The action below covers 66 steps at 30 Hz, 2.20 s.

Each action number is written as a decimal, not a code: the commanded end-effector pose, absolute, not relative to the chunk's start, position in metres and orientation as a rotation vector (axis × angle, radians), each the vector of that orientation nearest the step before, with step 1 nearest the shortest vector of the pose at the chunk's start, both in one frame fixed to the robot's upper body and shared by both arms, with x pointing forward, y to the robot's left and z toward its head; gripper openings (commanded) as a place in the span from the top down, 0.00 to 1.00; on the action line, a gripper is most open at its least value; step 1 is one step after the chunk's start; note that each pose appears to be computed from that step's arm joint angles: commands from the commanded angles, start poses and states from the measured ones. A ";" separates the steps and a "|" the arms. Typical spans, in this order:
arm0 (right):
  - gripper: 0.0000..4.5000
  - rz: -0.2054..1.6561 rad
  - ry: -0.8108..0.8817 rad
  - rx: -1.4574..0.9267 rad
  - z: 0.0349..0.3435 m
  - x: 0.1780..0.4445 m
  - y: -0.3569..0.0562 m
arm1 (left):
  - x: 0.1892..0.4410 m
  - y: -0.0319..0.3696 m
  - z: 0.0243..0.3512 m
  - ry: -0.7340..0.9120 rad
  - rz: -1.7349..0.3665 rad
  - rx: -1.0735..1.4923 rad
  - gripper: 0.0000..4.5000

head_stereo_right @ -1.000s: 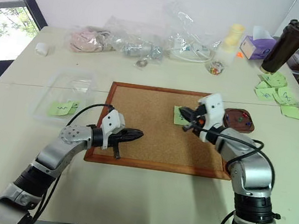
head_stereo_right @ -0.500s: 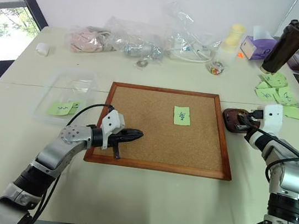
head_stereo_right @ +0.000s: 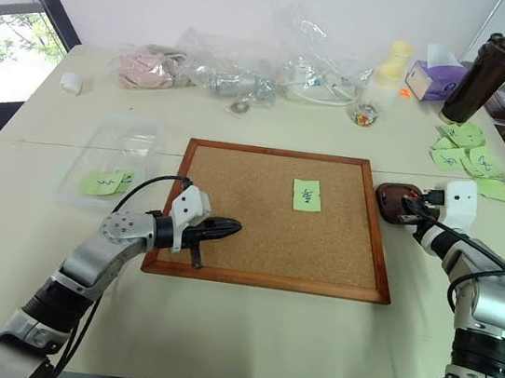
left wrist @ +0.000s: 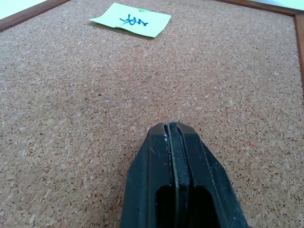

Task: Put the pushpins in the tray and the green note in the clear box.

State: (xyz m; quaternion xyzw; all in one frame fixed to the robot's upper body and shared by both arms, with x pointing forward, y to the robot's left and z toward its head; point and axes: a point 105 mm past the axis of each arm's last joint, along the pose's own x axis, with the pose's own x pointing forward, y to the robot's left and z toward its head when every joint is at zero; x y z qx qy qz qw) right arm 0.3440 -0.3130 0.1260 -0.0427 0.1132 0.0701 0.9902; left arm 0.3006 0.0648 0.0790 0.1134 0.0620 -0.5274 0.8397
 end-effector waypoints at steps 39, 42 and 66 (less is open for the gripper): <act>0.52 0.224 0.114 -0.080 0.169 0.347 -0.289 | 0.296 0.071 0.059 0.229 -1.110 0.243 1.00; 0.52 0.325 0.109 -0.071 0.175 0.344 -0.266 | 0.296 0.071 0.059 0.230 -1.110 0.243 1.00; 0.23 0.556 0.237 -0.100 0.134 0.363 -0.165 | 0.299 0.070 0.060 0.219 -1.099 0.241 1.00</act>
